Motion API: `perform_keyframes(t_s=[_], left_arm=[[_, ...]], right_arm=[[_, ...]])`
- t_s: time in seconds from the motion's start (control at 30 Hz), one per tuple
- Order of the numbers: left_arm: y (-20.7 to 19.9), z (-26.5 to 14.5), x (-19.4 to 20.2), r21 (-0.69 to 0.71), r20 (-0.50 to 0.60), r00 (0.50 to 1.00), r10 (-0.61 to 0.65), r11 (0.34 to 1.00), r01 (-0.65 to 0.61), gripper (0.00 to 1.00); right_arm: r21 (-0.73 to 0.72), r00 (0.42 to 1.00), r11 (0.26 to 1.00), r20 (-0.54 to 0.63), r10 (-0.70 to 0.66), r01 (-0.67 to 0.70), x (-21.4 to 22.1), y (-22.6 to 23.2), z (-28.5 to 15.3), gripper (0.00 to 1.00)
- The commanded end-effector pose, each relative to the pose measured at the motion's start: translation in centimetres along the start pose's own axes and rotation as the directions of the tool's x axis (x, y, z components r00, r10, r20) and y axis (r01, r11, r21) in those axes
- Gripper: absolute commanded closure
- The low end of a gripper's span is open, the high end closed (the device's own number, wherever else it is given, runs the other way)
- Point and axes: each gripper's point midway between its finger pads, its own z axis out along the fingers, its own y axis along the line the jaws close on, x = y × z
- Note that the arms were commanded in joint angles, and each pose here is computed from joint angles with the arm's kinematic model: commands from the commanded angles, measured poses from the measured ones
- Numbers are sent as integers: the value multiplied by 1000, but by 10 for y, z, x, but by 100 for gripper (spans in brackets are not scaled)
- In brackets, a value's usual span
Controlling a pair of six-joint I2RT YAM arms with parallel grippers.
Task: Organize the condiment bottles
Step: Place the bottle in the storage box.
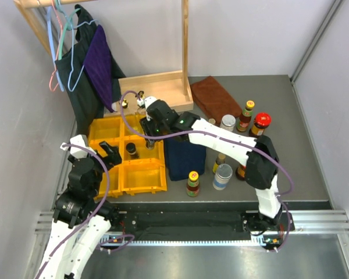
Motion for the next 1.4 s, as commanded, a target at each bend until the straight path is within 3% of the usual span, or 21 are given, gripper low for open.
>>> perform_keyframes(t_s=[0.0, 0.33, 0.7, 1.07, 1.37], left_arm=[[5, -2, -7, -30, 33, 999, -21, 999, 22, 1], [2, -4, -9, -4, 41, 999, -14, 1000, 15, 1], [1, -3, -7, 4, 33, 999, -12, 1000, 12, 1], [0, -2, -6, 5, 30, 1000, -8, 1000, 7, 1], [0, -2, -6, 7, 29, 1000, -8, 1000, 7, 1]], right_arm=[[8, 1000, 1000, 21, -4, 4, -12, 10, 11, 100], [61, 998, 998, -63, -26, 30, 12, 6, 48, 100], [90, 992, 994, -118, -53, 64, 30, -2, 57, 100], [104, 989, 992, -136, -52, 66, 38, -6, 62, 71], [111, 990, 992, -132, -49, 64, 37, -7, 57, 42]])
